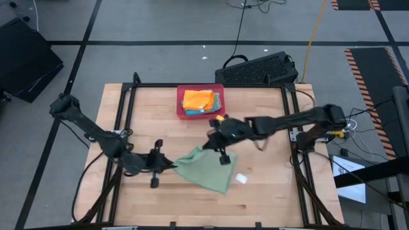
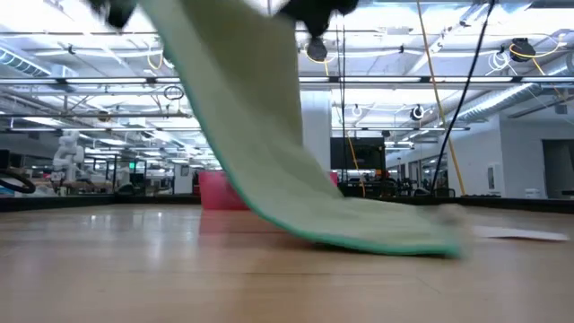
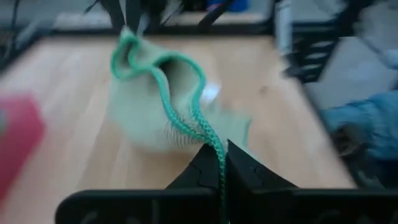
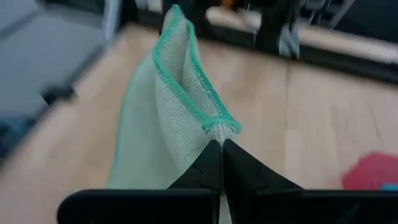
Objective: Fold microfiber towels
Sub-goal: Fold the light green towel
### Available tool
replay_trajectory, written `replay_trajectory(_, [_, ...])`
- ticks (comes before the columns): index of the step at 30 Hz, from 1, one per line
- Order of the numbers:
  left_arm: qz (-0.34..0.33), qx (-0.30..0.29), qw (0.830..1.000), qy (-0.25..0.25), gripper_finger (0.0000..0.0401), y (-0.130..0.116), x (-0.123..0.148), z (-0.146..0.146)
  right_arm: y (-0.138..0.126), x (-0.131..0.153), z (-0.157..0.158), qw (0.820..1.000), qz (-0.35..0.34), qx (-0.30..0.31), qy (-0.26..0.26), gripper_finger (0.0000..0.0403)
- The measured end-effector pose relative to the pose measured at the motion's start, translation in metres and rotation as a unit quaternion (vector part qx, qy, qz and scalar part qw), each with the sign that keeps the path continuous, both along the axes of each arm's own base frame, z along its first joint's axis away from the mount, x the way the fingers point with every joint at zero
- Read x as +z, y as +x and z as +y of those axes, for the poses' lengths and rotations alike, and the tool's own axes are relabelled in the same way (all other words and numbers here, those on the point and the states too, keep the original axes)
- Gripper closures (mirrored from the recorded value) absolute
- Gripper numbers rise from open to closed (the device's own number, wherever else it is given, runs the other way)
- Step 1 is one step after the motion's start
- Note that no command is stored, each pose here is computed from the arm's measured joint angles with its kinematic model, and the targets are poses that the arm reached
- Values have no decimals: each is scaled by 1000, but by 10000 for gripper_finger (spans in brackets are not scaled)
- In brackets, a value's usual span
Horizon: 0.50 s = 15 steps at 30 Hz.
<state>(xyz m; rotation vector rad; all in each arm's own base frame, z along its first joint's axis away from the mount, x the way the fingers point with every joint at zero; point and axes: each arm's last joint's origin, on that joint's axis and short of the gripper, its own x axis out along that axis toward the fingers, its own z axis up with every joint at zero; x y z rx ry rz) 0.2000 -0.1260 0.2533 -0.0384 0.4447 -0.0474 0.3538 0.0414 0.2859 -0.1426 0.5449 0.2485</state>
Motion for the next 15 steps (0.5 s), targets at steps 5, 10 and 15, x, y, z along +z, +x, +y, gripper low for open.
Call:
replay_trajectory(5, [-24,-125,991,52,394,0,59,-8,-30,37,58,997,-77,-30,7,402])
replay_trajectory(10, [6,-165,981,97,395,-8,98,-7,-51,57,98,988,-148,-48,15,402])
replay_trajectory(15, [38,-43,986,156,394,-10,108,12,-48,56,96,986,-157,-57,6,402])
